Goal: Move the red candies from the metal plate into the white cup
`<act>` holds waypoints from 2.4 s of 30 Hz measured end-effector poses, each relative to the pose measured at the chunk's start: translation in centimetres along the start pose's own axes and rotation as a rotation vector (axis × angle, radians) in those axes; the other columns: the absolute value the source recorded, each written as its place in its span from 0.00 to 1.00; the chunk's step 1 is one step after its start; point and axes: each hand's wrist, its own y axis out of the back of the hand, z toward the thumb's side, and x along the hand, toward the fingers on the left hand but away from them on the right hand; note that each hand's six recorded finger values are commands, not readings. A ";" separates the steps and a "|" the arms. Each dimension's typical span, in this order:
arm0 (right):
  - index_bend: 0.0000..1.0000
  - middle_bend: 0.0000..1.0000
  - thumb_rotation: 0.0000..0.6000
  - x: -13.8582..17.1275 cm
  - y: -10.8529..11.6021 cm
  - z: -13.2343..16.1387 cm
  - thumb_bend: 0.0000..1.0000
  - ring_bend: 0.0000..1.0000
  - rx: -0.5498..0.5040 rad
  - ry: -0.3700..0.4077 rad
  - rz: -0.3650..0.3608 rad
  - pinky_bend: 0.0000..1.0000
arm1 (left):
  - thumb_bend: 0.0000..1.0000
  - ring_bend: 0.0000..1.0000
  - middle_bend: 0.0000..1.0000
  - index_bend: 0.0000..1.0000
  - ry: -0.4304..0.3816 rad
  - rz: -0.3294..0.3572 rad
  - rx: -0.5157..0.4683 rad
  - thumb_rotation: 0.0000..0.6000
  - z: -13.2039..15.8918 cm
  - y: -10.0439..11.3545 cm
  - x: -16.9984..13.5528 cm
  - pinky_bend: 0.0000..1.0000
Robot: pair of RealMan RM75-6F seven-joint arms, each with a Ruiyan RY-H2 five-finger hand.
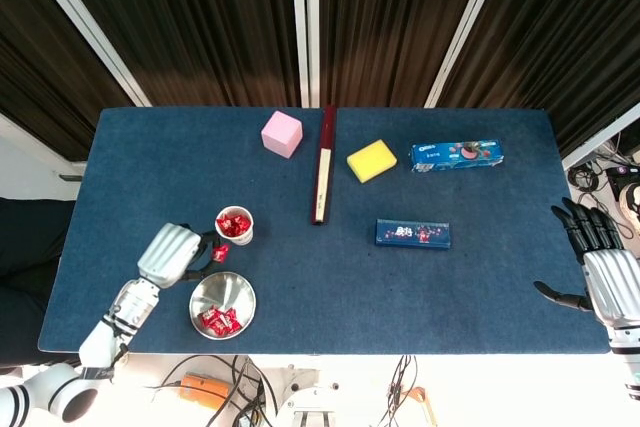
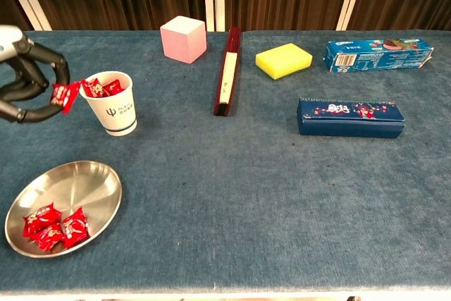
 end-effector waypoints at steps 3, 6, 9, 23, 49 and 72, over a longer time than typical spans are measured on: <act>0.00 0.03 1.00 0.0 0.0 -0.1 0.21 0.00 -0.002 0.000 -0.001 0.08 | 0.32 0.81 0.89 0.56 0.008 0.022 -0.005 1.00 0.2 1.3 1.7 0.63; 0.00 0.03 1.00 -0.1 -0.1 -0.2 0.21 0.00 -0.003 -0.004 0.003 0.08 | 0.32 0.81 0.89 0.55 0.021 0.016 0.017 1.00 0.3 1.8 3.1 0.63; 0.00 0.03 1.00 -0.1 -0.1 -0.5 0.21 0.00 -0.006 -0.009 0.004 0.08 | 0.32 0.81 0.89 0.54 0.041 0.001 0.054 1.00 0.3 2.0 4.5 0.63; 0.00 0.03 1.00 -0.4 -0.4 -1.2 0.21 0.00 -0.010 -0.023 0.012 0.08 | 0.30 0.81 0.89 0.44 0.097 -0.078 0.197 1.00 0.1 0.2 7.0 0.63; 0.00 0.03 1.00 -0.3 0.4 -0.7 0.21 0.00 0.001 -0.003 -0.008 0.08 | 0.23 0.81 0.89 0.37 0.101 -0.016 0.176 1.00 -2.3 1.3 -3.2 0.62; 0.00 0.03 1.00 0.0 0.2 -0.3 0.21 0.00 0.007 0.002 -0.002 0.08 | 0.25 0.81 0.89 0.42 -0.109 -0.298 0.264 1.00 1.5 -7.5 -7.1 0.60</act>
